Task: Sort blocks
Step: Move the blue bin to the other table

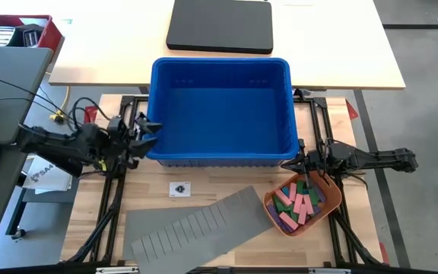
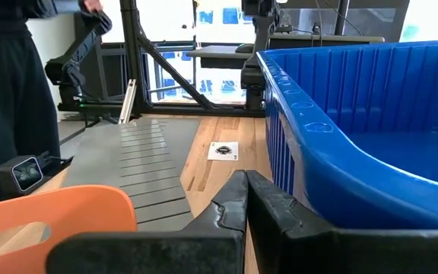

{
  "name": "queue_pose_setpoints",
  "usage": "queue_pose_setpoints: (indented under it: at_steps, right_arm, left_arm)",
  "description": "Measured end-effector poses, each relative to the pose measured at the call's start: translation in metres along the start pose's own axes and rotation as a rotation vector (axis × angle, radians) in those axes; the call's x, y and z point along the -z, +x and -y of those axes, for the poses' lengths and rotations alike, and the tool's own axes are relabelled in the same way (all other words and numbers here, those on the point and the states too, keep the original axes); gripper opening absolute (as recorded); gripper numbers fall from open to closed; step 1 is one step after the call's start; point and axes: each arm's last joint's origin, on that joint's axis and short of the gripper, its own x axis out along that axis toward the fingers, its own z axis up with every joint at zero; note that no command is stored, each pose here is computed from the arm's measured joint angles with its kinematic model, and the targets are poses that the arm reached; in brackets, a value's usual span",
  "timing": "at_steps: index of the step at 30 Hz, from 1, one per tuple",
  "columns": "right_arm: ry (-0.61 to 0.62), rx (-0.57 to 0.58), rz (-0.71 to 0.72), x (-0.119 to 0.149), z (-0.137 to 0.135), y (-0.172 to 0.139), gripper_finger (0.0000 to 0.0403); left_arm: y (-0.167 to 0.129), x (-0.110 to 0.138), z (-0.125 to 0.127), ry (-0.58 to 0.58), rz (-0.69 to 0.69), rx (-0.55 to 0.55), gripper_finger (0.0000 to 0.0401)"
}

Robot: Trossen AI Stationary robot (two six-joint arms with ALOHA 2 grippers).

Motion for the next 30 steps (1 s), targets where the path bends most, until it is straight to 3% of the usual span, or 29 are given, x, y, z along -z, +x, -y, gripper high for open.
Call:
queue_pose_setpoints:
  at_steps: [8,12,16,23,30]
  right_arm:
    - [0.000,0.000,0.000,0.000,0.000,0.000,0.0000]
    - [0.000,0.000,0.000,0.000,0.000,0.000,0.0000]
    - [0.000,0.000,0.000,0.000,0.000,0.000,0.0000]
    - [0.000,-0.001,0.001,0.000,0.000,0.000,0.0000]
    - [0.000,-0.001,0.000,0.000,0.000,0.000,0.0000]
  left_arm:
    - [-0.066,0.016,-0.026,-0.016,0.117,-0.033,0.0238]
    - [-0.089,0.036,-0.037,-0.080,0.103,-0.023,0.0238]
    - [-0.101,0.053,-0.043,-0.146,0.098,0.044,0.0238]
    - [-0.103,0.079,-0.046,-0.270,-0.065,0.047,0.0238]
    - [-0.105,0.087,-0.042,-0.064,-0.141,0.133,0.0238]
